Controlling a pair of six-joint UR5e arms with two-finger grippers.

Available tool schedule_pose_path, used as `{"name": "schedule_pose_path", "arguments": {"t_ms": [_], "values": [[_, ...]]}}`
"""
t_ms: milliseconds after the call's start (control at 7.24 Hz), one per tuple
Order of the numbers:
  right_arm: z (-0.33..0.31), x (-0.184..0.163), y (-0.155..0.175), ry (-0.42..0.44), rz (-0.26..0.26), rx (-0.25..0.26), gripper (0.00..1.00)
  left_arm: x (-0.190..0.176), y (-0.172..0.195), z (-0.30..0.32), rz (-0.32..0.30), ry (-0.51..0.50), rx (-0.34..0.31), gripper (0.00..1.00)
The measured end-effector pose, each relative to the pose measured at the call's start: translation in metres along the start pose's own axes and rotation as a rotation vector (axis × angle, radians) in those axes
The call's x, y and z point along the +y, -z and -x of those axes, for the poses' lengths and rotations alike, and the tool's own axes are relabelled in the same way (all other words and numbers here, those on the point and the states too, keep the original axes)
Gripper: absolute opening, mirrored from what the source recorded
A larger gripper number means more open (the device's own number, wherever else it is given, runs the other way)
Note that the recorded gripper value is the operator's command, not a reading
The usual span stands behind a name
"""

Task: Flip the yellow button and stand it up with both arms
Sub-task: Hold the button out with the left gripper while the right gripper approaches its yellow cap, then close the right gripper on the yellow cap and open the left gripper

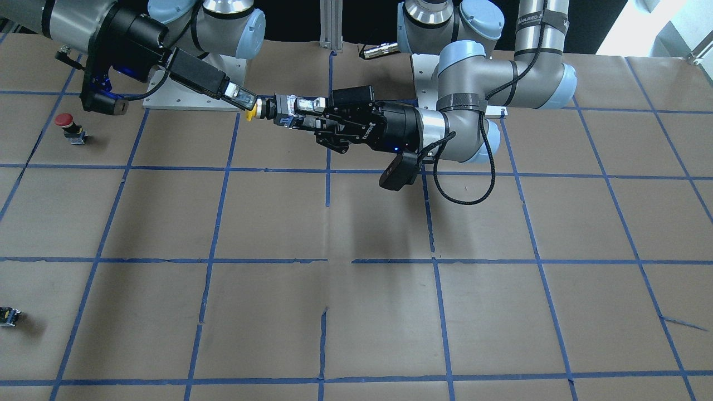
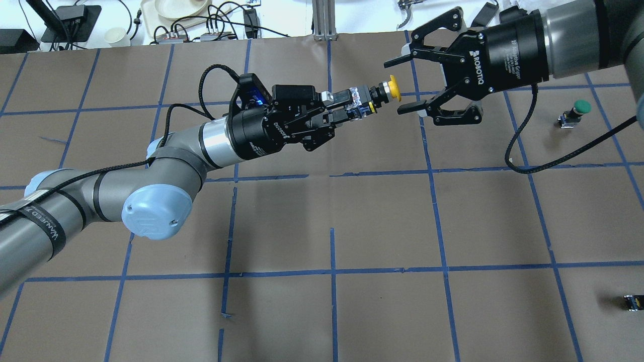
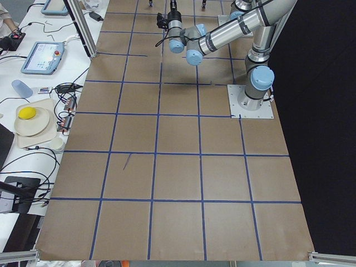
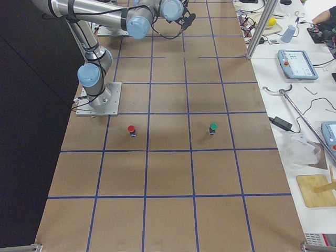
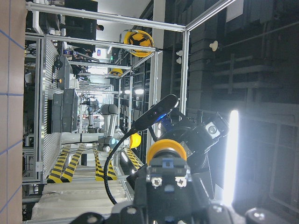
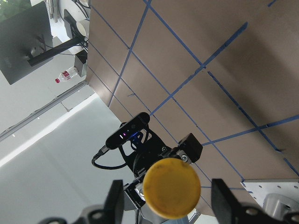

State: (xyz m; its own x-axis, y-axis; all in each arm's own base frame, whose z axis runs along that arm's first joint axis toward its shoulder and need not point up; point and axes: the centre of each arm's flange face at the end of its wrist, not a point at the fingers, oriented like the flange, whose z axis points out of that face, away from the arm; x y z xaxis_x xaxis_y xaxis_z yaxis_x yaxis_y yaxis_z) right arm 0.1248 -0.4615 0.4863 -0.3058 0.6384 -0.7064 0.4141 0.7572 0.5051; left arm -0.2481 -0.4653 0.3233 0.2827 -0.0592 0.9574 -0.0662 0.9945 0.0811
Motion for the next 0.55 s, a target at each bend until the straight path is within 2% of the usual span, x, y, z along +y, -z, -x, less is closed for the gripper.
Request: {"name": "schedule_pose_path", "arguments": {"t_ms": [138,276,415,553], "values": [[0.0,-0.0002,-0.0001,0.002,0.0,0.0,0.1,0.0001,0.0001,0.0005,0.0,0.001,-0.001,0.21],[-0.0001,-0.0005,-0.0002,0.002,0.0,0.001,0.1,0.0001,0.0002,0.0006,0.0,0.001,-0.001,0.21],[0.0001,-0.0004,-0.0001,0.001,0.0,0.001,0.1,0.0001,0.0002,0.0005,0.0,0.001,-0.001,0.37],[0.0002,-0.0002,0.0001,0.0,0.0,0.001,0.1,0.0001,0.0002,0.0006,0.0,0.002,-0.001,0.99]]}}
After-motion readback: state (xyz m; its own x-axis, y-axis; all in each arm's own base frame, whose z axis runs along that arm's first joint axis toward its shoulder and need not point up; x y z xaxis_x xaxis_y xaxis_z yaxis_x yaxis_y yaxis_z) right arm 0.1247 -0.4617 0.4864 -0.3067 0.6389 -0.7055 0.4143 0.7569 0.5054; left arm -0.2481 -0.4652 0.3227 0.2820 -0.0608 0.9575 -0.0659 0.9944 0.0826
